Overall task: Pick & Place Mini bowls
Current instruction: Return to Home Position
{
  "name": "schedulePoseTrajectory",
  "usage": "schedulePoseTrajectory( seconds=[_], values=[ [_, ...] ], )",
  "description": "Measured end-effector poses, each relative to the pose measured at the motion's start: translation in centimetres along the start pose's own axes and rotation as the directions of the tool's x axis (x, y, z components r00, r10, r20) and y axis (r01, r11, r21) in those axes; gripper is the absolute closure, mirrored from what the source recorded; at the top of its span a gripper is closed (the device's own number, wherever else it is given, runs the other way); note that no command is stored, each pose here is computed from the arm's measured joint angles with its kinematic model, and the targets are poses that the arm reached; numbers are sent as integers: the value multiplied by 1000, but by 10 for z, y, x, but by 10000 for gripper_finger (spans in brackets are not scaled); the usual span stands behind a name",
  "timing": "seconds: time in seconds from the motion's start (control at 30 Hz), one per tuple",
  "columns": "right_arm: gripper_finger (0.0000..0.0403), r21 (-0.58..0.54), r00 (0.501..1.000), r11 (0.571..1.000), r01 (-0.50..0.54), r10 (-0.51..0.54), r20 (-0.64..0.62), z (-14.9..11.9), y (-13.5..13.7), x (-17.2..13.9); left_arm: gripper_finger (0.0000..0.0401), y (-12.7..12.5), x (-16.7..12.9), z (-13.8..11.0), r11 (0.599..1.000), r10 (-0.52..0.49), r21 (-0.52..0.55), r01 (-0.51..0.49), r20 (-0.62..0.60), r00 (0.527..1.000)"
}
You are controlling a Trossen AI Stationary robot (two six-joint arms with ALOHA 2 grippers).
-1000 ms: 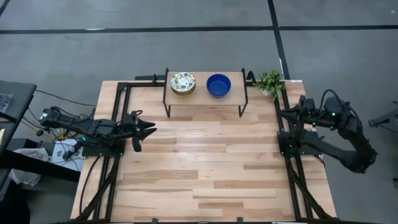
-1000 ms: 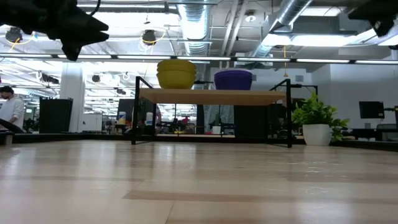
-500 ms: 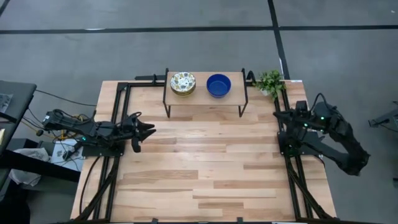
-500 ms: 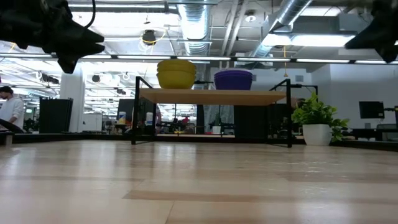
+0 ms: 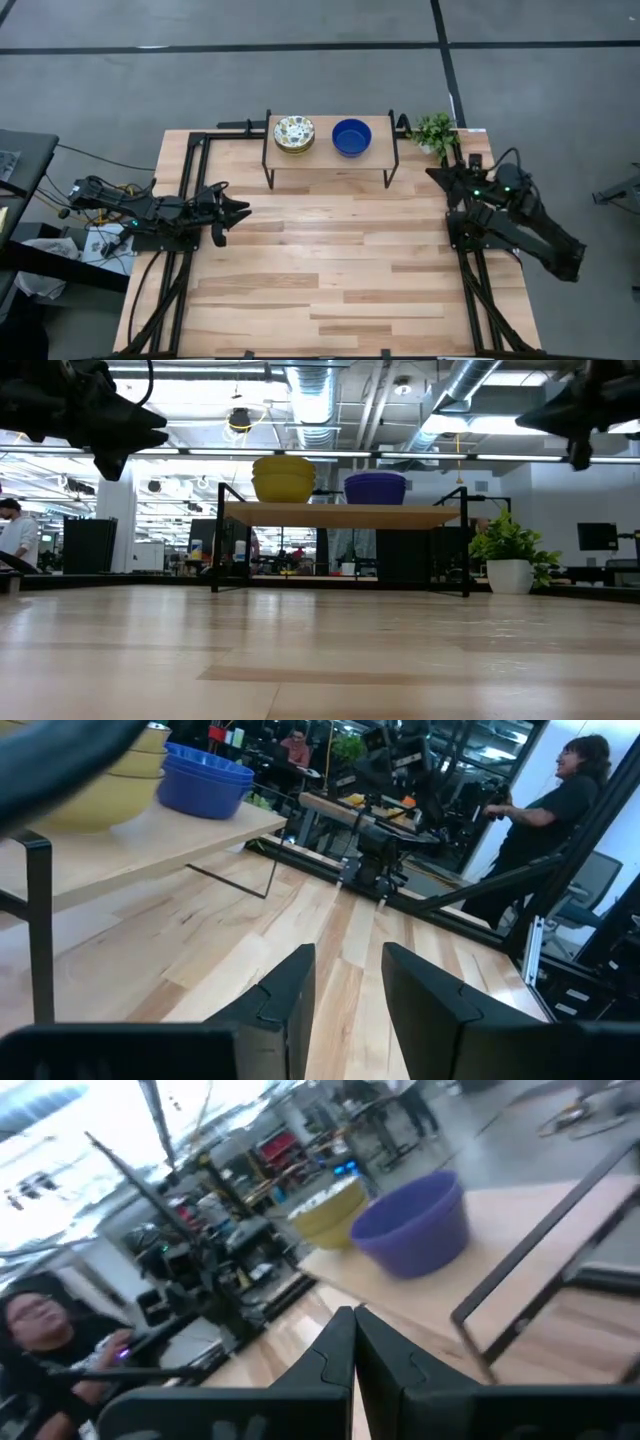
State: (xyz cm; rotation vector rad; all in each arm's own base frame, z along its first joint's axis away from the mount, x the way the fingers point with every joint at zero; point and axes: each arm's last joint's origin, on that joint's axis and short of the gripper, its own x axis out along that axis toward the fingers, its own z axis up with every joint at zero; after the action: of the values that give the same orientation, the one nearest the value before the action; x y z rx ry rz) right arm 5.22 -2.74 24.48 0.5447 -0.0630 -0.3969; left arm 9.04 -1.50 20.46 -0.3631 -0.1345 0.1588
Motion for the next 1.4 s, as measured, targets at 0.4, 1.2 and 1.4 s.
schedulePoseTrajectory(
  seconds=[0.4,1.2,1.4],
  values=[
    [403,29,998,999,-42,43,-37,-55,-32,36,285,-1,0,0,1000,-26,11,26,-3,1000],
    [403,-65,997,998,-18,13,-82,-60,-35,35,285,1,1,-3,991,18,134,-22,35,999],
    [403,-71,995,996,-62,56,-81,-58,-33,35,285,-2,-1,-2,983,-107,153,103,18,994]
  ],
)
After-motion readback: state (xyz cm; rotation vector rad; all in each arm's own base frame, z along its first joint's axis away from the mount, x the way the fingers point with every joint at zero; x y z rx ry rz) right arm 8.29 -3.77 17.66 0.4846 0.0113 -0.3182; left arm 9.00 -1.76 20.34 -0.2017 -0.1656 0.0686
